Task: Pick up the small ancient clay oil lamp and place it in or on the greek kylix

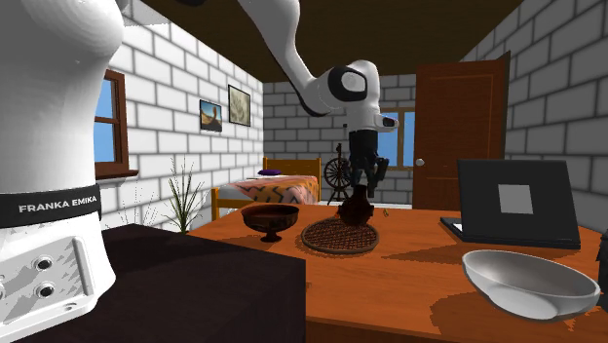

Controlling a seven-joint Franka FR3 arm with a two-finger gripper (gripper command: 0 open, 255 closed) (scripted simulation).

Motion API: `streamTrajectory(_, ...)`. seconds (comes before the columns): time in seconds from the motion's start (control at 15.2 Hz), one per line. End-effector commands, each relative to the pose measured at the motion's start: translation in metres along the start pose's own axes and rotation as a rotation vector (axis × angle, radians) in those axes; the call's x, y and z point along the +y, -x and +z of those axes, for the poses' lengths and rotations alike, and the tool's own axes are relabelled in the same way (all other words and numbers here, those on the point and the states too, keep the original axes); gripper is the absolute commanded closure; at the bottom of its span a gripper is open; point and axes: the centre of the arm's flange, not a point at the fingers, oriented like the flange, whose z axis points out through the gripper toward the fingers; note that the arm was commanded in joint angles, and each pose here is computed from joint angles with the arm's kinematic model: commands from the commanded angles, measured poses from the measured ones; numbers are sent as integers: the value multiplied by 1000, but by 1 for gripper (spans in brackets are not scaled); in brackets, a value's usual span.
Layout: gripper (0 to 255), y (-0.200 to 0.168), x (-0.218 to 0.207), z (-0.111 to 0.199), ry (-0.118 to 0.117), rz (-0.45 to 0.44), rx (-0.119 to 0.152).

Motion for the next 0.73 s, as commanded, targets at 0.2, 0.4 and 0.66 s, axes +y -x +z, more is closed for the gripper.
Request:
streamTrajectory(0.2,255,9,-66,-4,0,1,0)
streamTrajectory(0.4,255,14,-105,-7,0,1,0)
streamTrajectory(0.66,255,20,-157,-10,0,1,0)
